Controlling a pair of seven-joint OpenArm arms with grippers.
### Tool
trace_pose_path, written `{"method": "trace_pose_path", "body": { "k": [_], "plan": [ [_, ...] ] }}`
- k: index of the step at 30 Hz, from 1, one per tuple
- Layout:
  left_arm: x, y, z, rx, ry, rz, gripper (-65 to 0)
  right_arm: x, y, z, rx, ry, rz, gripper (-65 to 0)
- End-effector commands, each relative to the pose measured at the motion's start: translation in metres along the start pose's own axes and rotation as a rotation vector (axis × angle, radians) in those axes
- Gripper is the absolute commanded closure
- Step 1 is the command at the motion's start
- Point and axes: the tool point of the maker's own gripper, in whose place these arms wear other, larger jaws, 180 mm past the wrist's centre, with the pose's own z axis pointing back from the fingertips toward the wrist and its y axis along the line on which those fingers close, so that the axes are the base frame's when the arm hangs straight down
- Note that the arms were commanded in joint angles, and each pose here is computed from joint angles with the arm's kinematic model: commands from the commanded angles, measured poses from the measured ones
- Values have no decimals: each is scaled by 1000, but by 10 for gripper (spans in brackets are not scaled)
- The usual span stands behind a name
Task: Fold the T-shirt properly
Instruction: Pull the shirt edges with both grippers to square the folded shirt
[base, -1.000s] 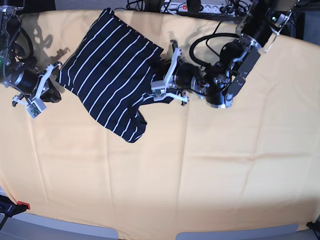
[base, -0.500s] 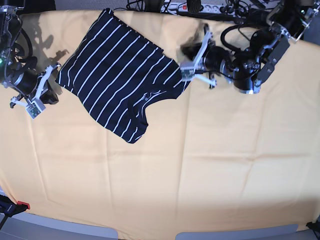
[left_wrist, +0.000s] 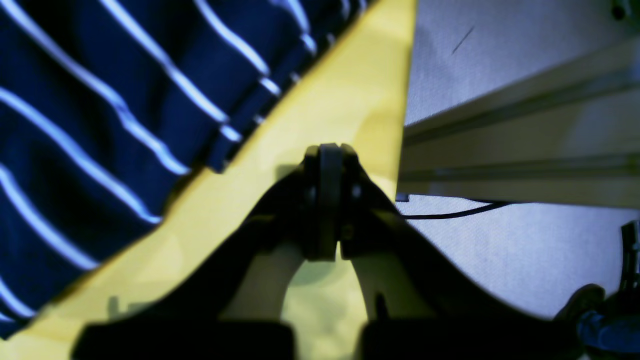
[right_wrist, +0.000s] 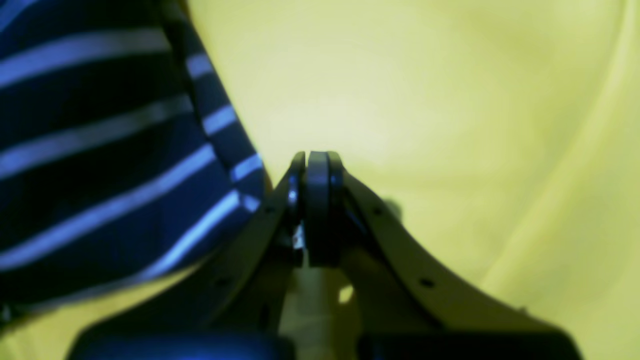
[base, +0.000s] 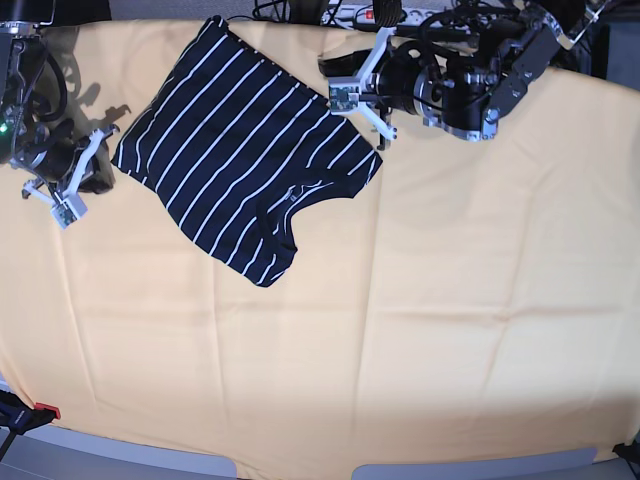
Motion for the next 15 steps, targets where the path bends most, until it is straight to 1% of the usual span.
{"method": "trace_pose_path", "body": {
  "k": [1, 5, 8, 15],
  "plan": [
    [10, 6, 5, 18, -38, -22, 0, 14, -4, 4, -2, -43, 27, 0],
    [5, 13, -1, 21, -57, 17, 0, 13, 5, -1, 23, -32, 39, 0],
    [1, 21, -10, 36, -45, 36, 0, 13, 7, -2, 28, -29, 43, 0],
    [8, 48, -24, 59, -68, 76, 0, 9, 7, -2, 28, -9, 43, 0]
  ]
}}
